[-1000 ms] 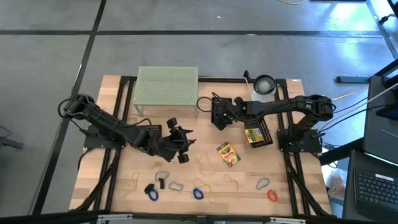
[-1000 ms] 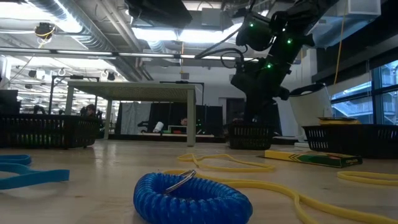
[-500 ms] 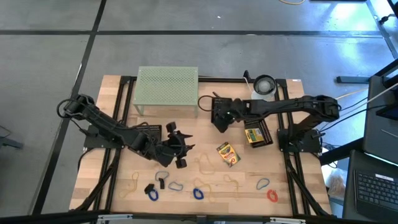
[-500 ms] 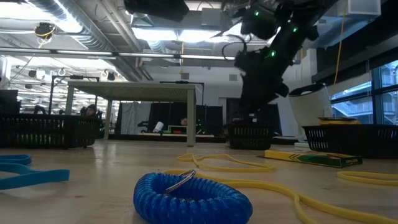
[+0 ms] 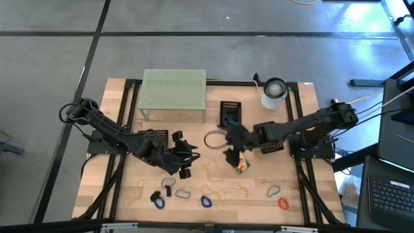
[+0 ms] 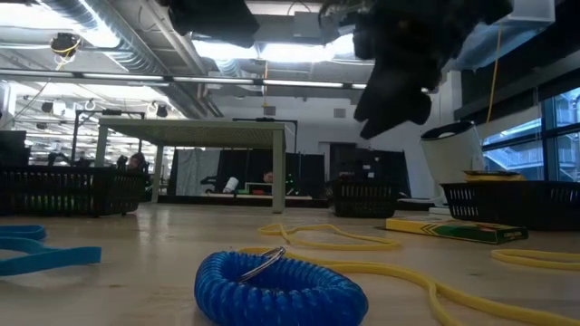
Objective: Pick & Place Office Desk Supplies
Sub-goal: Put the yellow rubber band into the top black bin
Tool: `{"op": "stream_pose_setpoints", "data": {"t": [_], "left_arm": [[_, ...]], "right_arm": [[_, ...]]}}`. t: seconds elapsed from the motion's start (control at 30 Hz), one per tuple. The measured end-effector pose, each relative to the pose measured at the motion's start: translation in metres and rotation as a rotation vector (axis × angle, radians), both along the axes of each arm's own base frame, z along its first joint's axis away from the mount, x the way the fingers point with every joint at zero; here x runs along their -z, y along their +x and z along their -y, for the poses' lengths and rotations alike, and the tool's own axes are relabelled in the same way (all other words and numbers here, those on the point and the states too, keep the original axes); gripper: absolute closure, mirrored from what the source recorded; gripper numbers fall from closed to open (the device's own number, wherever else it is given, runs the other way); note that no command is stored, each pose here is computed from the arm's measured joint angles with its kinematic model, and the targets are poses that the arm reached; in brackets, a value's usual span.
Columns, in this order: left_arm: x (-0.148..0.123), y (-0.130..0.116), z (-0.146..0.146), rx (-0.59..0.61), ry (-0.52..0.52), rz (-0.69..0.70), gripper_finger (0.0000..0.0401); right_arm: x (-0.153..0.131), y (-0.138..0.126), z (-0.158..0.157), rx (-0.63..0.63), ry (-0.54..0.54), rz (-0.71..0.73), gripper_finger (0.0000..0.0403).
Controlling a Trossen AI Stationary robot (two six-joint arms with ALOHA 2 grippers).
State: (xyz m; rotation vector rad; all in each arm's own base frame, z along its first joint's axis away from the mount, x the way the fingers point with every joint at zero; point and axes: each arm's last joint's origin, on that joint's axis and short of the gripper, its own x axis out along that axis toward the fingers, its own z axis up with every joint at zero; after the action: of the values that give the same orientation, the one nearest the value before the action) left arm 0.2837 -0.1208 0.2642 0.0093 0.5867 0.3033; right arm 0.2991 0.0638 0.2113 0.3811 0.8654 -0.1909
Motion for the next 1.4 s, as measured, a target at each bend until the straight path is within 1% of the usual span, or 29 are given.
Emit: {"op": "stream_pose_setpoints", "data": {"t": [0.17,0.3,0.5,0.77,0.87,0.93,1.07,1.2,1.3,1.4], "left_arm": [[0.012,0.006,0.004,0.025,0.008,-0.046,0.0230],[0.030,0.014,0.008,0.017,0.017,-0.091,0.0230],[0.064,0.034,0.015,0.058,-0.020,-0.140,0.0227],[0.117,0.057,0.013,0.110,-0.058,-0.245,0.0186],[0.131,0.062,0.009,0.127,-0.051,-0.281,0.0174],[0.140,0.063,0.007,0.152,-0.026,-0.321,0.0171],[0.144,0.066,0.004,0.182,-0.003,-0.338,0.0172],[0.144,0.068,0.001,0.186,-0.021,-0.335,0.0179],[0.144,0.071,-0.003,0.214,-0.071,-0.328,0.0185],[0.147,0.074,-0.007,0.228,-0.134,-0.330,0.0193]], "right_arm": [[-0.003,-0.005,-0.031,-0.047,-0.050,0.056,0.0194],[-0.004,-0.010,-0.044,-0.056,-0.092,0.084,0.0197],[-0.004,-0.011,-0.049,-0.049,-0.065,0.086,0.0197],[-0.004,-0.011,-0.049,-0.052,-0.063,0.091,0.0197],[-0.004,-0.011,-0.049,-0.052,-0.063,0.091,0.0197],[-0.004,-0.011,-0.049,-0.054,-0.065,0.091,0.0197],[-0.004,-0.010,-0.048,-0.056,-0.071,0.091,0.0197],[-0.004,-0.010,-0.046,-0.042,-0.101,0.098,0.0197],[-0.005,-0.010,-0.045,-0.031,-0.142,0.106,0.0197],[-0.005,-0.009,-0.045,-0.025,-0.154,0.109,0.0197]]}}
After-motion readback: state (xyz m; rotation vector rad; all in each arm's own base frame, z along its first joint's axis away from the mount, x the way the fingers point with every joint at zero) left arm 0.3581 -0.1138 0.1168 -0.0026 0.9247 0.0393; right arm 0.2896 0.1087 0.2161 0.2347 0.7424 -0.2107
